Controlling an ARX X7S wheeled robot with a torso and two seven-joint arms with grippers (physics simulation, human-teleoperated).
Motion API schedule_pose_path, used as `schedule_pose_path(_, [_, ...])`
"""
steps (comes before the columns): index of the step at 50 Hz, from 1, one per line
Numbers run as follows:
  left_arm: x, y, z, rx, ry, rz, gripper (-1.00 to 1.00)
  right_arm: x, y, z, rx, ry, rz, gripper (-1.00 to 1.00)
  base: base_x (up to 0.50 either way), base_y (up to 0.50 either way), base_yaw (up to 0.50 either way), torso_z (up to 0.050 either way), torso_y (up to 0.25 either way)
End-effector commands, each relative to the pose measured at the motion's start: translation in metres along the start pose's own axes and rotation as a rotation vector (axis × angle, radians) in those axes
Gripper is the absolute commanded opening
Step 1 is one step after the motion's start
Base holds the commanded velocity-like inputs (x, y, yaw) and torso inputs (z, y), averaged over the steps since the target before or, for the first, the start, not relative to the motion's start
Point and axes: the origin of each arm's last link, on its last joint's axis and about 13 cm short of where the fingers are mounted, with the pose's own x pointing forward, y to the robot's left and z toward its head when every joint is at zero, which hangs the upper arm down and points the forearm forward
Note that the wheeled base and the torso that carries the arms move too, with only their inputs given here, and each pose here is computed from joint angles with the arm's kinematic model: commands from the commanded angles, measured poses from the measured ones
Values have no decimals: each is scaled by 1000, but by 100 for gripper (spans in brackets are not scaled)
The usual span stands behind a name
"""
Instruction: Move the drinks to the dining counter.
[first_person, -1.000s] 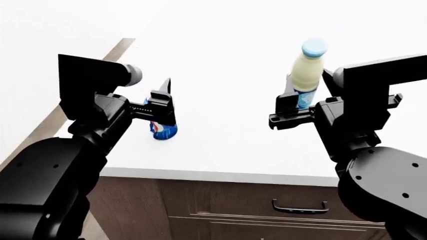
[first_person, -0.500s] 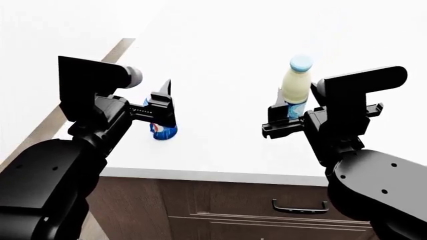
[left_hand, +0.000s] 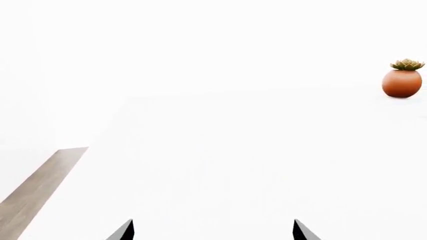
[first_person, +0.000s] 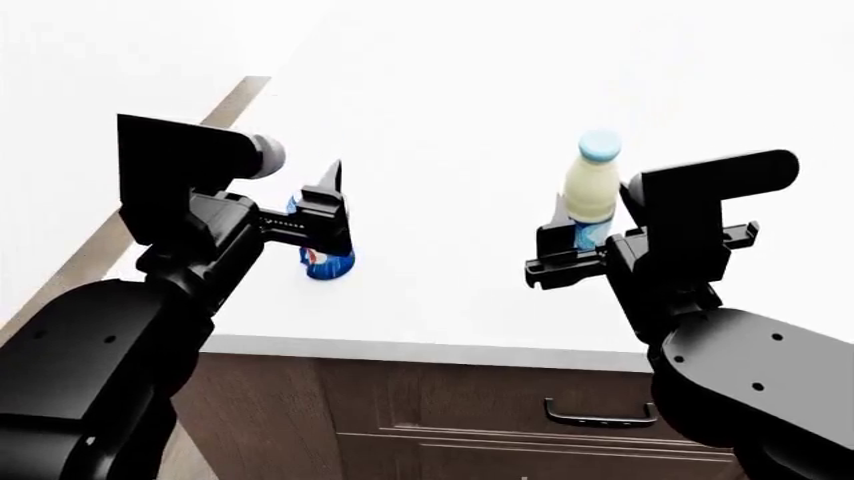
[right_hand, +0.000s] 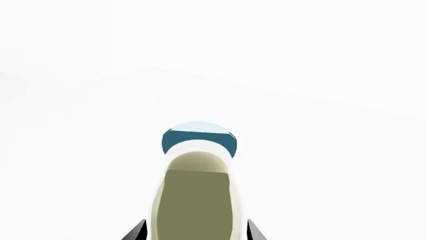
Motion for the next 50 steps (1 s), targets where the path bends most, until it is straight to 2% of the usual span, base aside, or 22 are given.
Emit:
schedule_pose_path(1, [0, 0, -1, -1, 1, 0, 100, 1, -3, 1, -15, -16, -17, -100, 0, 0, 0, 0, 0])
schedule_pose_path(19, [0, 0, -1, 1, 0, -2, 100, 1, -3, 2, -24, -8, -15, -100, 0, 0, 0, 1, 1])
schedule_pose_path(20, [1, 0, -1, 0, 1, -1, 100, 1, -3, 2, -30, -3, -22, 100, 0, 0, 0, 0, 0])
schedule_pose_path(50, [0, 0, -3, -2, 1, -3, 100, 0, -4, 3, -31, -1, -34, 100, 0, 0, 0, 0, 0])
